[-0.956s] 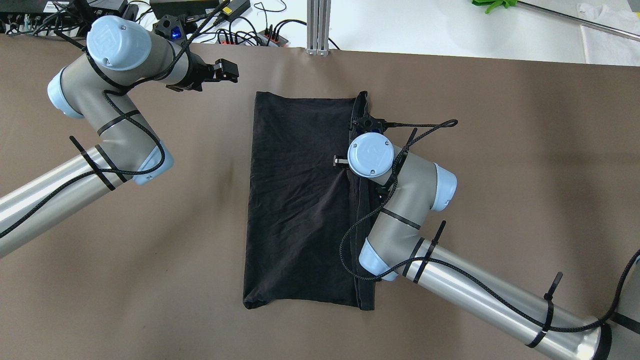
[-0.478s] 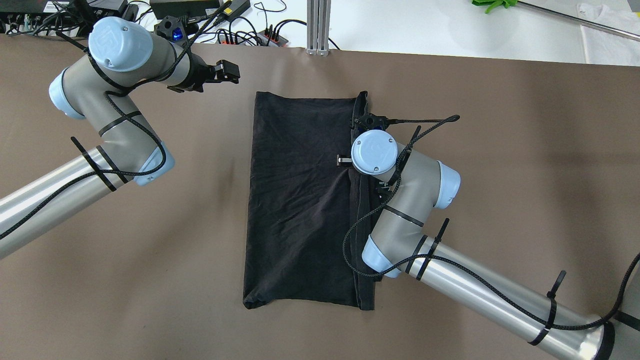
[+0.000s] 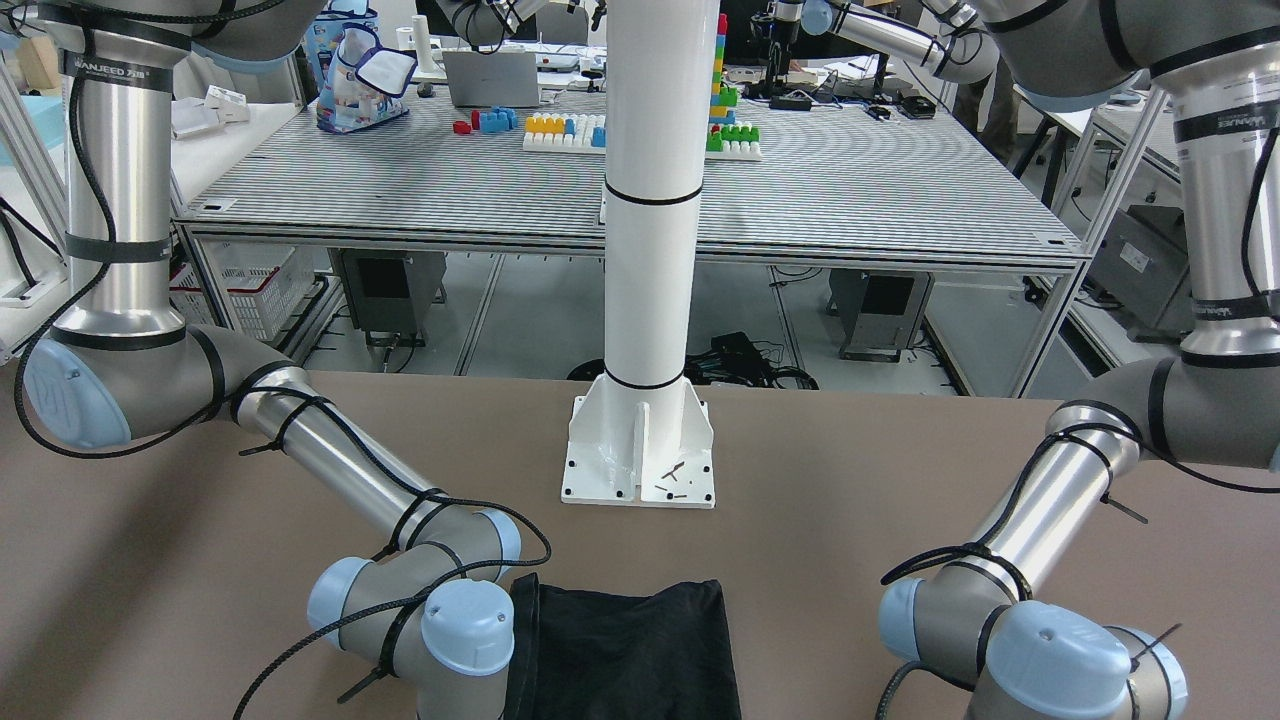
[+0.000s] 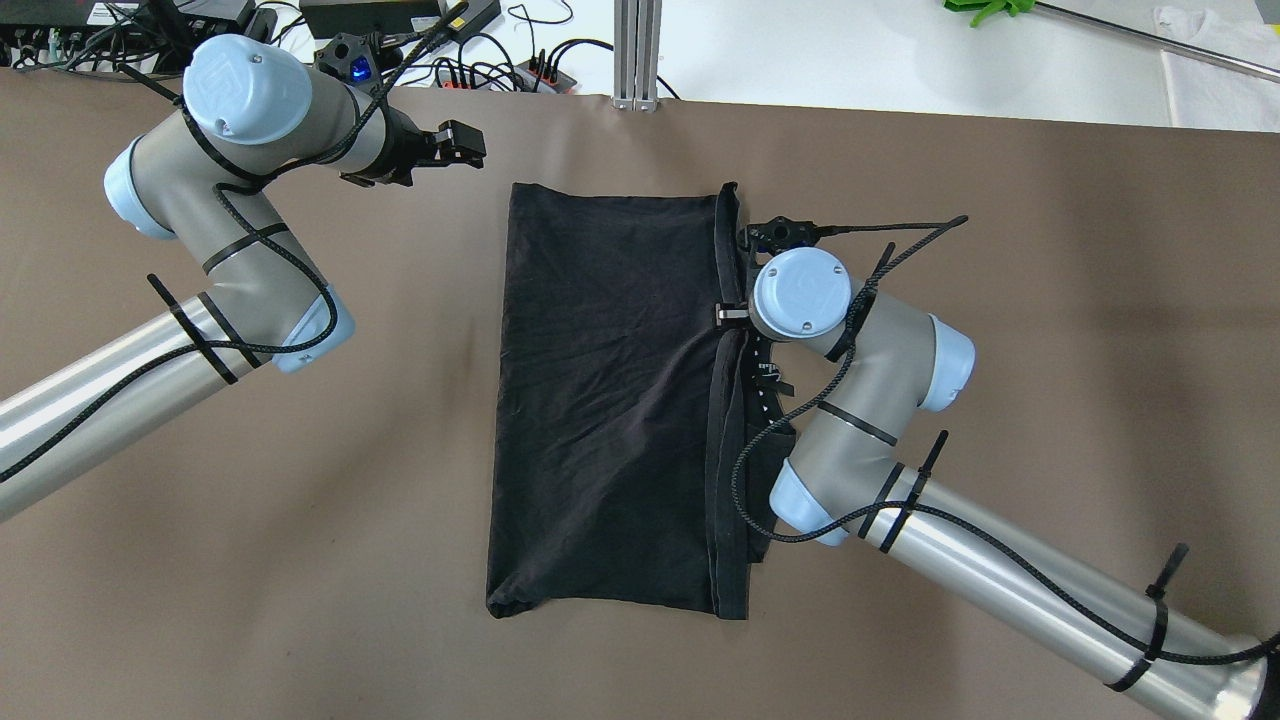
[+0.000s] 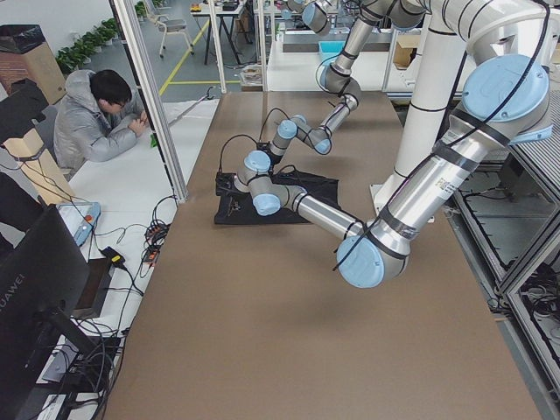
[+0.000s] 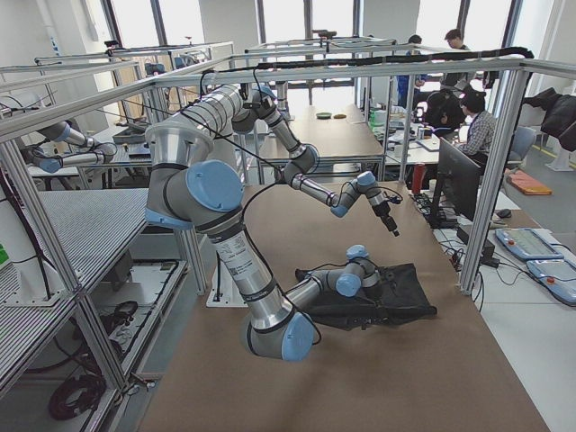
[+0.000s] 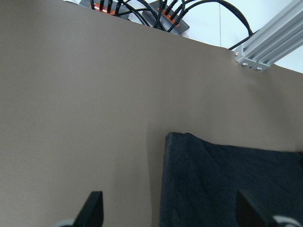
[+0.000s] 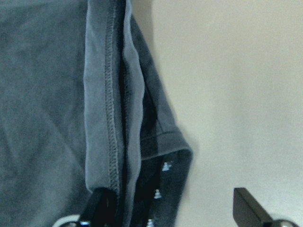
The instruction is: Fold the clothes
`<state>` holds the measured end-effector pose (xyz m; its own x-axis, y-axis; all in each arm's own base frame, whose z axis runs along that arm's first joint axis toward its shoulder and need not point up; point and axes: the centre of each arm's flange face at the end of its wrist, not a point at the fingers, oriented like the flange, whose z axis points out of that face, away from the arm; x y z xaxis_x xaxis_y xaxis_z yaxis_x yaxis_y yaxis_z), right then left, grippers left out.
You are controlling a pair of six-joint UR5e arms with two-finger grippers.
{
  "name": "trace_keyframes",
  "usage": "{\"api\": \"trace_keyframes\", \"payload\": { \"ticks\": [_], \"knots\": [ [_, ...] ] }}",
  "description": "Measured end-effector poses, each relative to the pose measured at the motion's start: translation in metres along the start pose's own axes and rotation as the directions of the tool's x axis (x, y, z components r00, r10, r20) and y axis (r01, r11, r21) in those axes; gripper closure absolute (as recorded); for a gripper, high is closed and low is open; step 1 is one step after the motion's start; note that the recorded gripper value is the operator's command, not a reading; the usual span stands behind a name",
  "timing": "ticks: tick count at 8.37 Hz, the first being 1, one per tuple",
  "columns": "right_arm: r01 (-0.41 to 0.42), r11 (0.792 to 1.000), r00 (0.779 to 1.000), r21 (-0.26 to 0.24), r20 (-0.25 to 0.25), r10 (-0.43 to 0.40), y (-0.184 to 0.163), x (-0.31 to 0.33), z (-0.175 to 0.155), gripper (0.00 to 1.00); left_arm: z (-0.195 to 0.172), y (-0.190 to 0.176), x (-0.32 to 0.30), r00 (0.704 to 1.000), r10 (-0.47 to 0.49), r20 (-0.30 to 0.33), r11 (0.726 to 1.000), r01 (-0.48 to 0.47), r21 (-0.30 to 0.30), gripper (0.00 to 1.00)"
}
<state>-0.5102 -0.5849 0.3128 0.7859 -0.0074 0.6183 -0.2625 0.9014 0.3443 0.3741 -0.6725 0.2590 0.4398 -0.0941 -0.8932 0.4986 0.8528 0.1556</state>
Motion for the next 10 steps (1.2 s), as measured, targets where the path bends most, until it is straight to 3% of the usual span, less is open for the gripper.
{"api": "trace_keyframes", "payload": {
  "ticks": [5,10],
  "knots": [
    [0.064,0.997,0.998,-0.033,0.013,-0.064,0.0,0.064,-0.001,0.06,-0.001,0.001,0.005,1.0,-0.005,-0.004,1.0,0.005,0.0,0.0],
    [-0.027,0.999,0.997,-0.03,0.072,0.029,-0.012,0.002,-0.033,0.06,0.0,0.001,0.001,1.0,-0.006,-0.001,1.0,0.006,-0.001,0.0]
  ]
}}
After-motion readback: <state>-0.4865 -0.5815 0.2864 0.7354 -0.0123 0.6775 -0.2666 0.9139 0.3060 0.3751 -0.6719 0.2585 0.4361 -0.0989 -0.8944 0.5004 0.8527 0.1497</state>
